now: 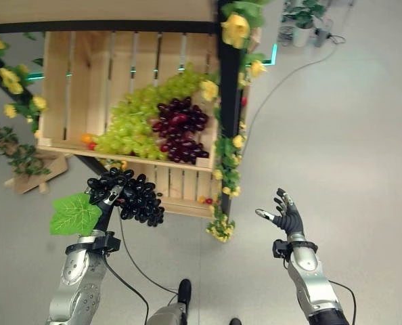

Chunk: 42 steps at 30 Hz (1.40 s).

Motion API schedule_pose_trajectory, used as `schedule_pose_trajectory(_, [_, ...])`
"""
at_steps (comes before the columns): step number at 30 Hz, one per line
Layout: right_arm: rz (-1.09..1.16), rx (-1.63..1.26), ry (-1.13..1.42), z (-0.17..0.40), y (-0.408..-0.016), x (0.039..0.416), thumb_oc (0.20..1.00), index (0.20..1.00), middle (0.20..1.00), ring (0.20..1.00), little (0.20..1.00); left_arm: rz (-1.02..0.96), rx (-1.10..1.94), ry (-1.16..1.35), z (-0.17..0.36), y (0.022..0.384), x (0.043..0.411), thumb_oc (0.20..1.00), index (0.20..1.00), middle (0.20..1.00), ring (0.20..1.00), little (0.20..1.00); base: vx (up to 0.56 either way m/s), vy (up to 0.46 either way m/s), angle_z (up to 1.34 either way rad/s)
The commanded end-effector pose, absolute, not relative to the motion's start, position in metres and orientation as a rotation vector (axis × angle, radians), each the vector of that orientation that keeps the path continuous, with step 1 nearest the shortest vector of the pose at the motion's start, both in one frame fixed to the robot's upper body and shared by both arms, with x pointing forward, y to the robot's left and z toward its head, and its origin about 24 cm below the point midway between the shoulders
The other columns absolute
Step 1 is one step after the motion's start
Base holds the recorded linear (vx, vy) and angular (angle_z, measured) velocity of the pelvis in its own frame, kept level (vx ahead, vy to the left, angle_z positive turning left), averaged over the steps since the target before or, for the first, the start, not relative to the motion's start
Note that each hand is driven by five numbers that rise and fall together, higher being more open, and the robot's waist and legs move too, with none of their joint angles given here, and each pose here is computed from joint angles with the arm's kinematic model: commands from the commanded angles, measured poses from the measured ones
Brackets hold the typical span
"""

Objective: Pick up the fruits from the basket on one side to the basket on the other side

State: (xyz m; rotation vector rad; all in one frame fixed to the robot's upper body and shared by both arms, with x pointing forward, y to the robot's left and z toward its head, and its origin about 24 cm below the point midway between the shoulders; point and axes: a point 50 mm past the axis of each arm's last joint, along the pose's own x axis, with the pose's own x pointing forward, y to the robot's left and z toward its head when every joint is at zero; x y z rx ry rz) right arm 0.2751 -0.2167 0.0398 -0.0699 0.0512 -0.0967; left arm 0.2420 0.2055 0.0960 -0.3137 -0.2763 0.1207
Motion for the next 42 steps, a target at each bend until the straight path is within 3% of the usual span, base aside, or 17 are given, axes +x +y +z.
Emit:
schedule_pose_trajectory(1, [-0.086,-0.037,-0.044,0.059,-0.214,0.286,1.000,1.000,1.000,1.000,1.000,0.099,-0.304,-0.514,0.141,0.214,0.233,0.200,0.200,0.200,0.200,0.200,0.02,0.008,0.41])
schedule_pose_trajectory(24, [0.012,-0.073,0.079,0.038,-0.203,0.293,1.000,1.000,1.000,1.000,1.000,-0.013,-0.333,-0.796,0.204,0.229,0.224,0.200,0.200,0.200,0.200,0.200,0.00,0.001,0.03])
schedule_pose_trajectory(35, [0.092,-0.110,0.158,0.024,-0.192,0.297,1.000,1.000,1.000,1.000,1.000,-0.185,-0.336,-0.891,0.252,0.214,0.249,0.200,0.200,0.200,0.200,0.200,0.01,-0.002,0.01])
schedule_pose_trajectory(42, [0.124,-0.116,0.201,0.016,-0.186,0.296,1.000,1.000,1.000,1.000,1.000,-0.195,-0.277,-0.948,0.288,0.222,0.261,0.200,0.200,0.200,0.200,0.200,0.01,-0.004,0.02])
